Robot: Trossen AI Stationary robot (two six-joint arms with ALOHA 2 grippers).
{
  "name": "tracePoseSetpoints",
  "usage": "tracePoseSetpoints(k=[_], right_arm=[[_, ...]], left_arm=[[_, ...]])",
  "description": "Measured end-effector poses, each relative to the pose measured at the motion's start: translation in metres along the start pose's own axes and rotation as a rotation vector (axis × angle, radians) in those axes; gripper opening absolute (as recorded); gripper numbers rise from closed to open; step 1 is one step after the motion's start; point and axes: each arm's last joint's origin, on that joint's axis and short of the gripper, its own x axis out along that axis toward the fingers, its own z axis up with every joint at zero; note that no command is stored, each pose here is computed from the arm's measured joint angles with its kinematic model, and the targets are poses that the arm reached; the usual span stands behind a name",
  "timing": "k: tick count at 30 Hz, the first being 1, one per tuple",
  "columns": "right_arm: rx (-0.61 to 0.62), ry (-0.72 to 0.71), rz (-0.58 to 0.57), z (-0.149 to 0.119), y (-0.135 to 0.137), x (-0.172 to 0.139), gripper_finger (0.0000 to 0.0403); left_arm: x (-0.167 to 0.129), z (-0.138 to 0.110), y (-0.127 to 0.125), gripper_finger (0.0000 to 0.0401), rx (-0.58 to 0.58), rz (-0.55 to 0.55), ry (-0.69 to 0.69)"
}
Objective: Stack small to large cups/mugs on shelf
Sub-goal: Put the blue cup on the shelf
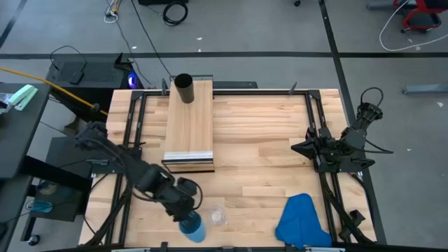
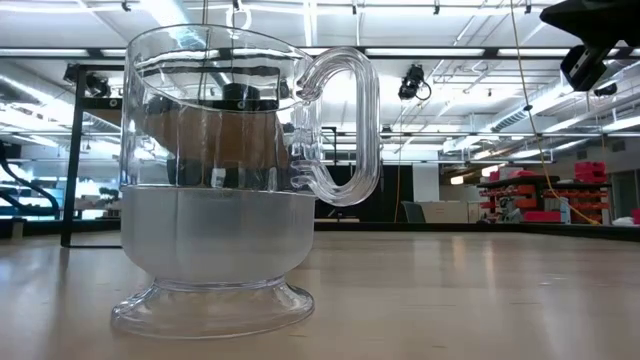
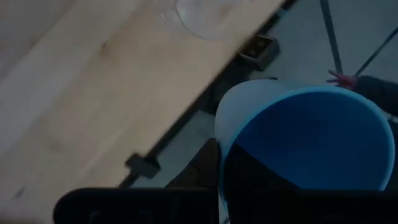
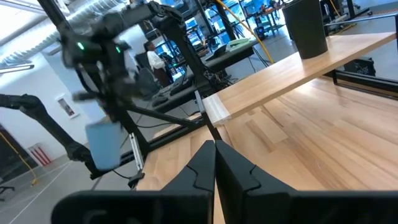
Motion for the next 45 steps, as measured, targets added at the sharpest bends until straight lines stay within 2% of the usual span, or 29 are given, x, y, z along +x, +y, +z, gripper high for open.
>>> tracePoseSetpoints(k=[4,9,12,16,21,27,35,40,45], right_arm=[[0.0,0.0,0.0,0.0,0.0,0.0,0.0016],[0.0,0.0,0.0,0.0,0.0,0.0,0.0016],[0.0,0.0,0.0,0.0,0.0,0.0,0.0016],[0.002,-0.001,0.001,0.0,0.0,0.0,0.0016],[-0.002,0.001,-0.001,0.0,0.0,0.0,0.0016],[-0.002,0.001,-0.001,0.0,0.0,0.0,0.0016],[-0.002,0.002,-0.001,0.0,0.0,0.0,0.0016],[-0.002,0.002,-0.001,0.0,0.0,0.0,0.0016],[-0.003,0.002,-0.001,0.0,0.0,0.0,0.0016]], left_arm=[[-0.052,-0.007,-0.009,0.001,-0.031,0.072,-0.084],[-0.119,-0.008,-0.002,0.001,-0.1,0.17,-0.285],[-0.147,0.002,-0.003,0.001,-0.081,0.084,-0.432],[-0.177,0.026,0.005,0.001,-0.091,0.059,-0.584],[-0.19,0.065,0.02,0.001,-0.08,0.14,-0.654],[-0.211,0.11,0.048,0.001,-0.152,0.212,-0.704],[-0.236,0.15,0.088,0.001,-0.257,0.247,-0.702],[-0.217,0.167,0.118,0.001,-0.33,0.321,-0.578],[-0.191,0.171,0.141,0.001,-0.367,0.385,-0.446]])
